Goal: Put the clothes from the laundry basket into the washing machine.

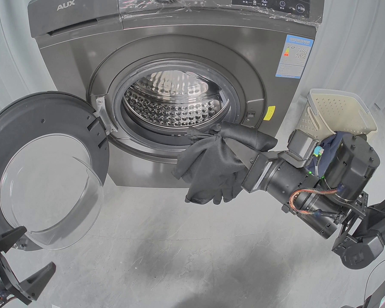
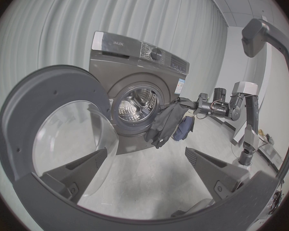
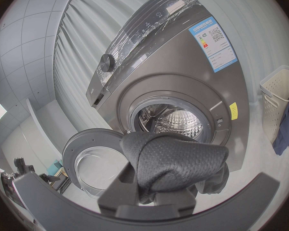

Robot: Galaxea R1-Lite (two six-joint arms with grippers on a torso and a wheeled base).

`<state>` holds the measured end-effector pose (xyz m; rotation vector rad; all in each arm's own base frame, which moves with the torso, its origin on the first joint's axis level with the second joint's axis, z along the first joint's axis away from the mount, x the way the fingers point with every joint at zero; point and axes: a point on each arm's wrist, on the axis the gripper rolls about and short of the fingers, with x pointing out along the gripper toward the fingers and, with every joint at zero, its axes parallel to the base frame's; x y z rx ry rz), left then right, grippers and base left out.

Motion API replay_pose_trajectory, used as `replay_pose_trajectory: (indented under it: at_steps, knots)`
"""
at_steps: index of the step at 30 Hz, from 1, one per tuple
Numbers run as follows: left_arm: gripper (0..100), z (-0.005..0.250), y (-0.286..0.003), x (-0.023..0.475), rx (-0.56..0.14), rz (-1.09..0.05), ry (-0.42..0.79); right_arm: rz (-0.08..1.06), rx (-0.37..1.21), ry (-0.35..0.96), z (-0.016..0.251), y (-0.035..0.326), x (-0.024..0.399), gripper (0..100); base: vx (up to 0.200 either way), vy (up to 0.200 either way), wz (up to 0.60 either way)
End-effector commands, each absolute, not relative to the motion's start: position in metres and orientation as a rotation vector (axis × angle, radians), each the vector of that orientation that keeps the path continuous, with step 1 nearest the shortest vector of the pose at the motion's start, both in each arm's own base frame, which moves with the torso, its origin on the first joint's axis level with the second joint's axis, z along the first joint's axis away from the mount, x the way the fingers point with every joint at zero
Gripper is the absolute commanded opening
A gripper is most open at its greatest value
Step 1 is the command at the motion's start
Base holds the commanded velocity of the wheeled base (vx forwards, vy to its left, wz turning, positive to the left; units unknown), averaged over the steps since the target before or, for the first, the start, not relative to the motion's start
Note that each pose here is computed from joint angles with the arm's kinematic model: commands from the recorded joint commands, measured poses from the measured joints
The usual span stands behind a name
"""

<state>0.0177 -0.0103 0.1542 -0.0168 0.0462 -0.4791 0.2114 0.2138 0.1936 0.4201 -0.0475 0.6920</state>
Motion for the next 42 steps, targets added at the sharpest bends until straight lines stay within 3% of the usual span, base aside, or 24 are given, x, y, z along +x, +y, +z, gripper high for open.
replay_pose_trajectory:
  at_steps: [1, 4, 19, 33, 42]
  knots:
    - [100, 0.152, -0.019, 0.068, -0.004, -0.606, 0.216, 0.708, 0.431, -0.054, 0.186, 0.239, 0.225, 0, 0.0, 0.0, 0.0]
    - [100, 0.153, -0.027, 0.075, 0.004, -0.693, 0.249, 0.698, 0.431, -0.05, 0.182, 0.249, 0.229, 0, 0.0, 0.0, 0.0]
    - [100, 0.146, -0.079, 0.148, -0.002, -0.888, 0.376, 0.771, 0.449, -0.023, 0.189, 0.253, 0.231, 0, 0.0, 0.0, 0.0]
    - [100, 0.123, -0.11, 0.2, -0.037, -0.914, 0.436, 0.762, 0.461, -0.036, 0.191, 0.253, 0.23, 0, 0.0, 0.0, 0.0]
    - [100, 0.111, -0.123, 0.235, -0.072, -0.899, 0.412, 0.762, 0.468, -0.043, 0.196, 0.252, 0.225, 0, 0.0, 0.0, 0.0]
